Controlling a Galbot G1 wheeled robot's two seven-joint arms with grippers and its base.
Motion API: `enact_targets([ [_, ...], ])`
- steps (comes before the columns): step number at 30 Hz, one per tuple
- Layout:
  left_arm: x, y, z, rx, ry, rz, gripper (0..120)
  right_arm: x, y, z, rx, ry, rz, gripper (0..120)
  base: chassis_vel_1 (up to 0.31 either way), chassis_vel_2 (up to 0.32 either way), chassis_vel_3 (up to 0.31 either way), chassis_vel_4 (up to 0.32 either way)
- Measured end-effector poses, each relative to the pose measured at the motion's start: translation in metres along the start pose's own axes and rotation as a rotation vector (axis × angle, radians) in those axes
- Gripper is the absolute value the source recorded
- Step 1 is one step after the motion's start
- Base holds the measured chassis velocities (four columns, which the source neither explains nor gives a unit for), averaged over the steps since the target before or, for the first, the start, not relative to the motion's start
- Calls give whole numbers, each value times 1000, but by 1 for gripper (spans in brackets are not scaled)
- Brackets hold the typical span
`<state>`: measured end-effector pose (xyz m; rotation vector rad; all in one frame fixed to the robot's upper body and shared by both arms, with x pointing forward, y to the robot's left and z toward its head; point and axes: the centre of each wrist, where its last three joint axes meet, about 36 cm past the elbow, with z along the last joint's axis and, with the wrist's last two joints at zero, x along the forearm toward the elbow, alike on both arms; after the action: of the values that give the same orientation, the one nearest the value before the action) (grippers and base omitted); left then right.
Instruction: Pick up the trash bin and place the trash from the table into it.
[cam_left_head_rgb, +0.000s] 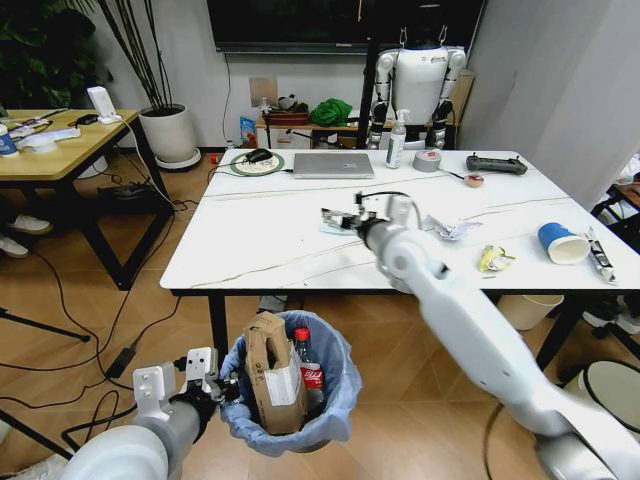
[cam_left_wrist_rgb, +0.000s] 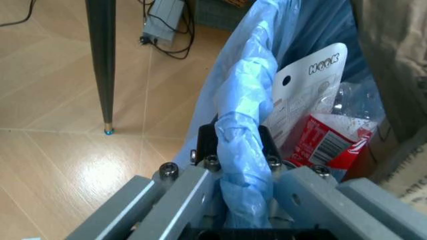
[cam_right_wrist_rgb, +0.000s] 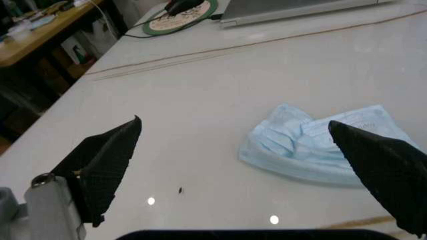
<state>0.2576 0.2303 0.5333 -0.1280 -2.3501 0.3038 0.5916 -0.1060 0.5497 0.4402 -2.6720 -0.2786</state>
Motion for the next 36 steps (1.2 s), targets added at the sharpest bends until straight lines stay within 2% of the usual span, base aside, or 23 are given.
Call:
enact_targets([
  [6,1,2,-2,18,-5,3,0,-27,-5,-20,29,55,32,100,0,0,0,0],
  [14,1,3,-3,36,-1,8,0,-42,-38,-8,82,156,35,99,0,0,0,0],
  [25,1,4,-5,43,-8,10,0,-52,-59,-6,106,189,31,88,0,0,0,0],
  [31,1,4,-7,45,-13,13,0,-55,-63,-1,118,202,34,63,0,0,0,0],
  [33,1,4,-7,45,-13,13,0,-55,-63,-1,119,202,35,63,0,0,0,0],
  [34,1,4,-7,45,-13,13,0,-56,-64,-1,124,204,36,53,0,0,0,0],
  [36,1,4,-7,46,-15,13,0,-57,-65,1,131,205,39,47,0,0,0,0],
])
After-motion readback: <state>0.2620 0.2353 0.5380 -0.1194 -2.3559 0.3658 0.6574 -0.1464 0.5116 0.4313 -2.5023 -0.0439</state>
